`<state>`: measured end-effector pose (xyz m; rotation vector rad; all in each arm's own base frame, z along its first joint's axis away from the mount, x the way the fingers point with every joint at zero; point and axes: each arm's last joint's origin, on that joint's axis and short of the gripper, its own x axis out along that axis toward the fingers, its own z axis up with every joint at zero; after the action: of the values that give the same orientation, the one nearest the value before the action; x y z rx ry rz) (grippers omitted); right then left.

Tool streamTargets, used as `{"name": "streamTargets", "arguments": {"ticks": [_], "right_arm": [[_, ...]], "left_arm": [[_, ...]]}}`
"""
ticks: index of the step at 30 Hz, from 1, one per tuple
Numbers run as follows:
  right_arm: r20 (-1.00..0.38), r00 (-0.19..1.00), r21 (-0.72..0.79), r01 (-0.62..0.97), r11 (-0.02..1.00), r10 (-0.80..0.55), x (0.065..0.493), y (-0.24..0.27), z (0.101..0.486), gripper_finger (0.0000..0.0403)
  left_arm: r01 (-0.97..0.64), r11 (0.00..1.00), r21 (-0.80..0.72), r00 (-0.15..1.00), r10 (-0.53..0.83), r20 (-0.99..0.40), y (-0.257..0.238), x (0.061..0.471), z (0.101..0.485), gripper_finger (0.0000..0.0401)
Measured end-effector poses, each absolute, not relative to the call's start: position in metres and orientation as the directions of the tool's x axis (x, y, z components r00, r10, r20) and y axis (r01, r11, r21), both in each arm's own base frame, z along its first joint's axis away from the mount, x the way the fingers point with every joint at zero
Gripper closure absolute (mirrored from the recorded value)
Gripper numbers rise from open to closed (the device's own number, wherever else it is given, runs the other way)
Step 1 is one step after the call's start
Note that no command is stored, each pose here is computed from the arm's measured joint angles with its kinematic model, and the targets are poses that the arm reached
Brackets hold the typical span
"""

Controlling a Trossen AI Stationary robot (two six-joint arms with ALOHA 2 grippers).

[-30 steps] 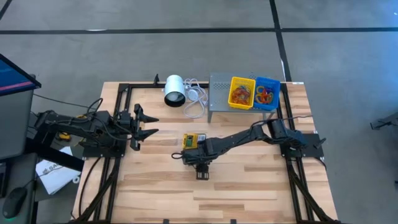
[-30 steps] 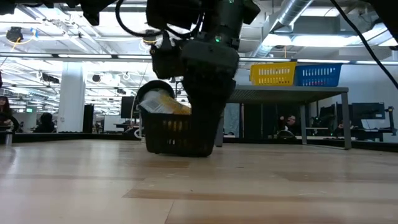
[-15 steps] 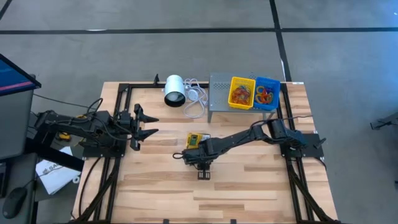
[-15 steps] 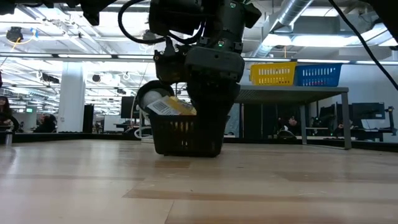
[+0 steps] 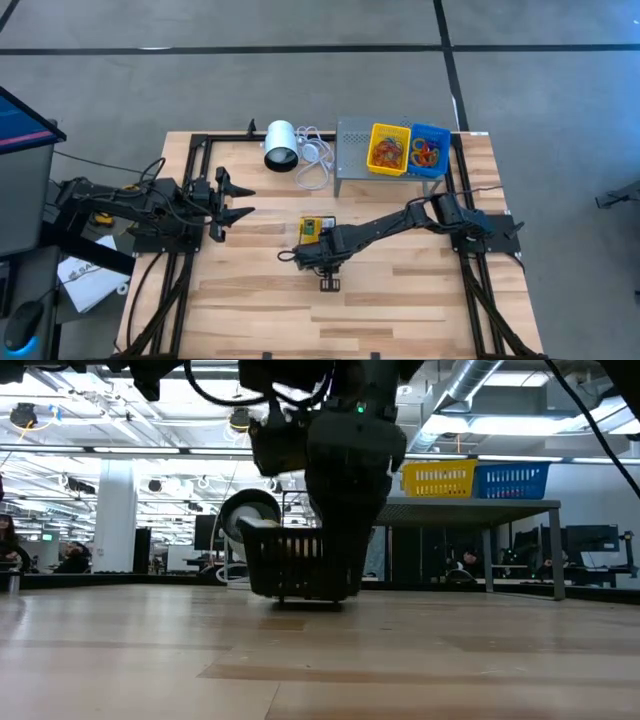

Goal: Pick & Place Office Desk Supplies
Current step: Put the black basket filled with crayons on the shelf

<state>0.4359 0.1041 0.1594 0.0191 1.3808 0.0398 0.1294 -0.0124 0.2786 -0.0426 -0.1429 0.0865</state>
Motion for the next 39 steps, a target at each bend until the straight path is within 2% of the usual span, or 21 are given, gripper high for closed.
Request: {"name": "streamTargets", "arguments": {"ticks": [9, 23, 39], "right_arm": [[-0.981, 0.194, 0.011, -0.027, 1.0, 0.016, 0.437, 0.111, 0.176, 0.0402], [-0.983, 0.176, -0.053, -0.013, 0.998, -0.05, 0.433, 0.113, 0.178, 0.0403], [-0.965, 0.243, -0.108, -0.025, 0.994, -0.098, 0.437, 0.124, 0.226, 0.0403]], "left_arm": [[-0.083, 0.995, -0.049, 0.986, 0.089, 0.14, -0.012, 0.129, 0.279, 0.0206], [-0.083, 0.995, -0.048, 0.986, 0.089, 0.14, -0.012, 0.129, 0.279, 0.0206], [-0.083, 0.995, -0.049, 0.986, 0.089, 0.141, -0.012, 0.129, 0.279, 0.0206]]}}
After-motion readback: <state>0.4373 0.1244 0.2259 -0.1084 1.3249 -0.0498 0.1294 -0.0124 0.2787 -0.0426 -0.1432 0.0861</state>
